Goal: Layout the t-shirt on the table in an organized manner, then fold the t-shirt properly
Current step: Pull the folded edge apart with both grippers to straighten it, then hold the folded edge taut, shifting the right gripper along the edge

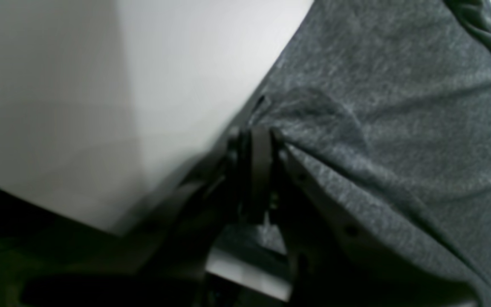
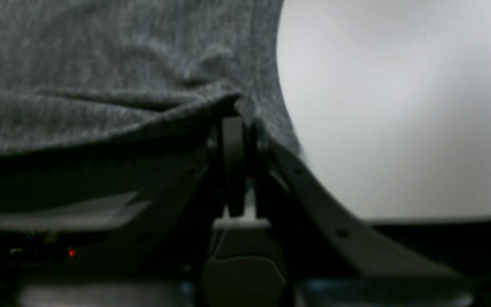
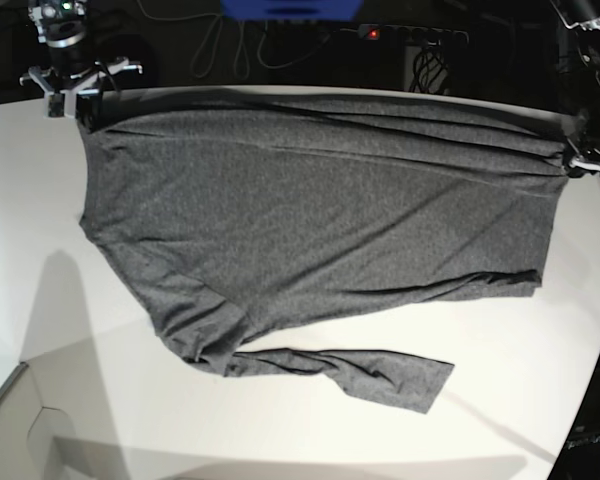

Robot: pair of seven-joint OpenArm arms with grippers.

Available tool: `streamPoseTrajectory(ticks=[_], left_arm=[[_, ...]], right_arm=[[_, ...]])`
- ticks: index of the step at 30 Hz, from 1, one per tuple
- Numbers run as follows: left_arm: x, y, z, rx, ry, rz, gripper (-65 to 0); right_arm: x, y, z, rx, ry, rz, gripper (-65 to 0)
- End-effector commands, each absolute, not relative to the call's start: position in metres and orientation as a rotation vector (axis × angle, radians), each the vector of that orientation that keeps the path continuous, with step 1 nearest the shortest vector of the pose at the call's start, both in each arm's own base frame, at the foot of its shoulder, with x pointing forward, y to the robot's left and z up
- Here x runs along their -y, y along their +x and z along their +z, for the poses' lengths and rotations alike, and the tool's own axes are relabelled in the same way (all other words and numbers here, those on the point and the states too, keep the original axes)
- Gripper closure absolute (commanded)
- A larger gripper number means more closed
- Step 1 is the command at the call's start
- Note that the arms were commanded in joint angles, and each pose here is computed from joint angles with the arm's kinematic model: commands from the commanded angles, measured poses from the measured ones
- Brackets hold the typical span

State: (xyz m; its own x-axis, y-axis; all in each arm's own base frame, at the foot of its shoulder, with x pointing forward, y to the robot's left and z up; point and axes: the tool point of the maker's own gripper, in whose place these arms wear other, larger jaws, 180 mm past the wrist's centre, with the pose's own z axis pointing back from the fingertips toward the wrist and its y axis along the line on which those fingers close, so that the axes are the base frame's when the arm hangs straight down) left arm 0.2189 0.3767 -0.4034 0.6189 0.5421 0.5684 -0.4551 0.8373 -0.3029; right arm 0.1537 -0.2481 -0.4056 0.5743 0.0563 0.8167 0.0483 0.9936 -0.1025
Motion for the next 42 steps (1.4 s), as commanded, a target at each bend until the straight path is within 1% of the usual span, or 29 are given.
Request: streamPoseTrajectory(ticks=[1, 4, 7, 13, 17, 19, 23, 28, 37, 42], left_arm=[[-0.386, 0.226, -0.391, 0.743, -0.113, 0.568, -0.1], [-0.381, 0.225, -0.396, 0.738, -0.121, 0.578, -0.1], [-0.379, 0.225, -0.396, 0.735, -0.129, 0.580, -0.1], [-0.374, 0.224, -0.399, 0.735, -0.140, 0.587, -0.1], [-0.373, 0.224, -0.399, 0.733, -0.143, 0.589, -0.1], [-0.372, 0.224, -0.400, 0.732, -0.145, 0.586, -0.1], [-0.372, 0.223, -0.400, 0.731, -0.146, 0.587, -0.1], [-0.372, 0.225, -0.399, 0.734, -0.147, 0.587, -0.1], [-0.372, 0.224, -0.399, 0.733, -0.144, 0.586, -0.1], [-0.372, 0.225, -0.399, 0.733, -0.145, 0.586, -0.1]], right_arm=[[0.254, 0.154, -0.398, 0.985, -0.136, 0.013, -10.0], [0.254, 0.153, -0.399, 0.982, -0.136, 0.014, -19.5], [0.256, 0.152, -0.397, 0.985, -0.144, 0.011, -26.0], [0.257, 0.145, -0.393, 0.985, -0.151, -0.003, -33.5], [0.272, 0.141, -0.383, 1.008, -0.210, -0.072, -40.9], [0.278, 0.145, -0.377, 1.034, -0.232, -0.105, -43.3], [0.277, 0.144, -0.375, 1.034, -0.230, -0.099, -43.7], [0.226, 0.145, -0.386, 1.012, -0.016, 0.048, -43.5], [0.179, 0.151, -0.362, 1.059, 0.127, 0.197, -43.9], [0.149, 0.142, -0.386, 0.961, 0.150, 0.374, -43.9]])
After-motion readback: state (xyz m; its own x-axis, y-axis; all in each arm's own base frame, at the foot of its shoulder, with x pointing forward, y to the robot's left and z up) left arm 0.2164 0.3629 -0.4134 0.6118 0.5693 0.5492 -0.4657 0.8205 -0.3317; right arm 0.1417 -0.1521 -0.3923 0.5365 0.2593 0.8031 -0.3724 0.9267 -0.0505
